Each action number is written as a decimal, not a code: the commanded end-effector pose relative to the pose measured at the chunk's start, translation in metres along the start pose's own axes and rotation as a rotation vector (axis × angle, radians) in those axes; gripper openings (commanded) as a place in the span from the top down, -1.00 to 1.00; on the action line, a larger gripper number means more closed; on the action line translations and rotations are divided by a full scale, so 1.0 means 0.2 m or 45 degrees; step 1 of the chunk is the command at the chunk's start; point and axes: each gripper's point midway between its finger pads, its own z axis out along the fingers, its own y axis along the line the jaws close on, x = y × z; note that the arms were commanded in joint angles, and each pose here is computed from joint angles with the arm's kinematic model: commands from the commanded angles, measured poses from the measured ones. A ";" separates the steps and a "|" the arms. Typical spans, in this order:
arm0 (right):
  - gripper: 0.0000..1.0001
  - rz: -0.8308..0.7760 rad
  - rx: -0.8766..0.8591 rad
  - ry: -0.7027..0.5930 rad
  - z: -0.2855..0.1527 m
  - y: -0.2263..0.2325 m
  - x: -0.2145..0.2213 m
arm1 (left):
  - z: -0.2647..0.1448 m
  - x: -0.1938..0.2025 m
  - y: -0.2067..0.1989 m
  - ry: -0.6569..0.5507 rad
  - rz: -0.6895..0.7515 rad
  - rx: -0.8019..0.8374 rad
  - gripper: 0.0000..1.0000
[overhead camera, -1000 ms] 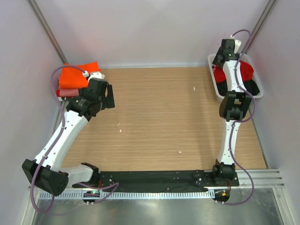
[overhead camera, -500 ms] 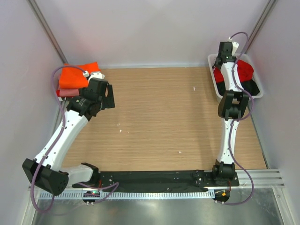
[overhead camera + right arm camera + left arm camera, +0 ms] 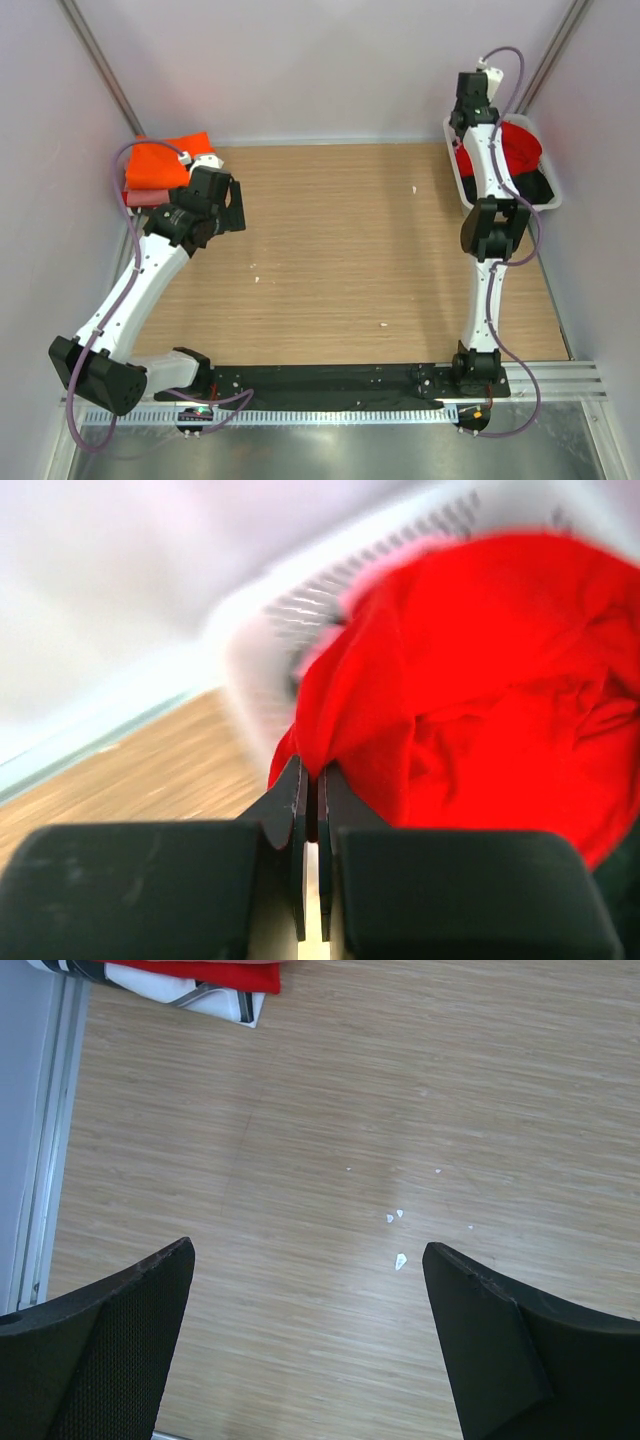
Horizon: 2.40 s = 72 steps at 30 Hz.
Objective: Fold and stack the t-shirts
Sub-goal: Grab the tshirt from the pile, then move the tshirt to the center of the board, then flatten the tshirt out
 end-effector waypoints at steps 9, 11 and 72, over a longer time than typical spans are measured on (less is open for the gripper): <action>0.97 0.070 -0.518 -0.682 -1.84 0.48 -0.87 | 0.01 -0.01 0.05 -0.022 0.018 -0.081 -0.94; 0.97 0.087 -0.467 -0.702 -1.91 0.36 -0.88 | 0.00 -0.02 0.05 -0.025 0.014 -0.080 -0.96; 0.97 -0.539 -0.437 0.668 -1.71 0.14 1.97 | 0.06 0.06 -0.17 0.112 -0.009 0.094 -0.95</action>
